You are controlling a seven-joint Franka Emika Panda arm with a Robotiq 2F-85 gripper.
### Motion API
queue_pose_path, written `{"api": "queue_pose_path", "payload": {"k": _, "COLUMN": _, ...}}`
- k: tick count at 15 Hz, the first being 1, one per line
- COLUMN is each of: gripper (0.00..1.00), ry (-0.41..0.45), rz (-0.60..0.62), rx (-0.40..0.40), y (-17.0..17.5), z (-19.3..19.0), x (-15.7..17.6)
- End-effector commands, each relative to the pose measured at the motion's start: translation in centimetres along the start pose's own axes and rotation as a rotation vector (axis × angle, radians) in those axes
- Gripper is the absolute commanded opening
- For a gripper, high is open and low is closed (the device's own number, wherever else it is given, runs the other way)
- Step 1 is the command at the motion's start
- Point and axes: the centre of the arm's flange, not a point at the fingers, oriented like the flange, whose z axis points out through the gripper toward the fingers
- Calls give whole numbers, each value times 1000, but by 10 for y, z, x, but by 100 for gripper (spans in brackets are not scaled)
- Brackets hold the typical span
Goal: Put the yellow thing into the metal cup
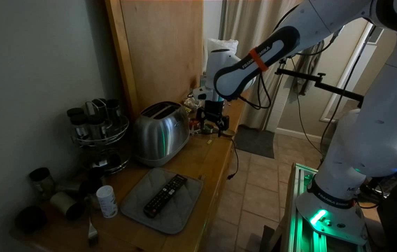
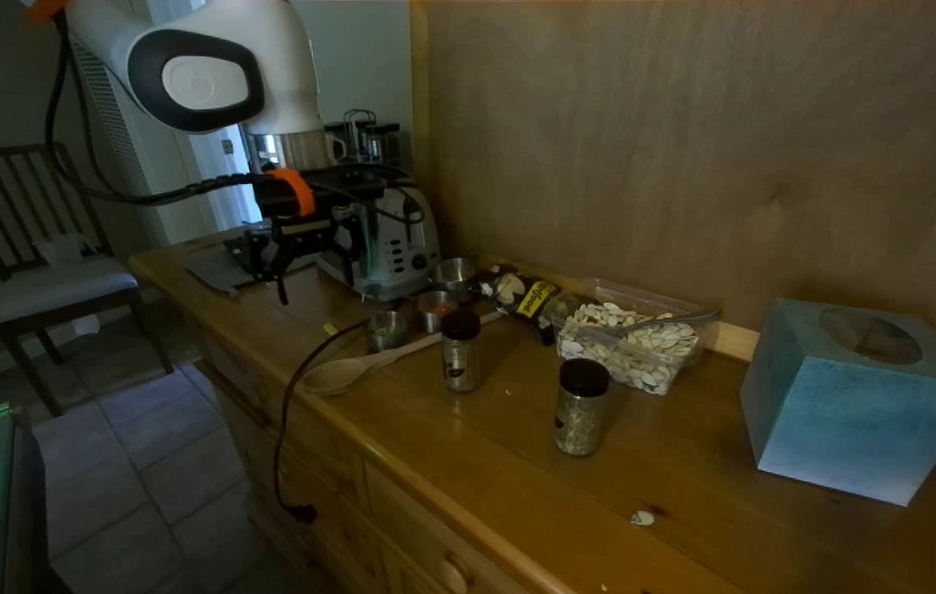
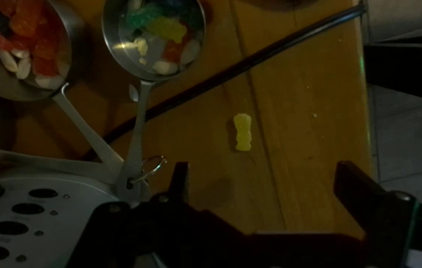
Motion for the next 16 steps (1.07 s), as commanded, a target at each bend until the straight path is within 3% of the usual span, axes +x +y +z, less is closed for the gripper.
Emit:
{"api": "queue_pose_path", "payload": {"k": 1, "gripper": 100, "ry": 71, "rz": -86, "rx": -21, "y": 8, "z": 13, "x": -4}}
{"api": "queue_pose_path", "payload": {"k": 3, "gripper": 100, "ry": 94, "rz": -100, "rx": -29, "y": 11, "z": 17, "x": -3}}
{"api": "queue_pose_path", "payload": {"k": 8, "gripper": 57, "ry": 93, "rz": -85, "rx": -35, "y": 11, "z": 26, "x": -11}}
{"api": "queue_pose_path", "payload": {"k": 11, "gripper": 51, "ry": 92, "rz": -75, "rx": -38, "y": 12, "z": 28, "x": -19}}
{"api": "queue_pose_path", "payload": {"k": 16, "gripper": 50, "ry": 82, "rz": -82, "rx": -25, "y": 12, "z": 34, "x": -21}}
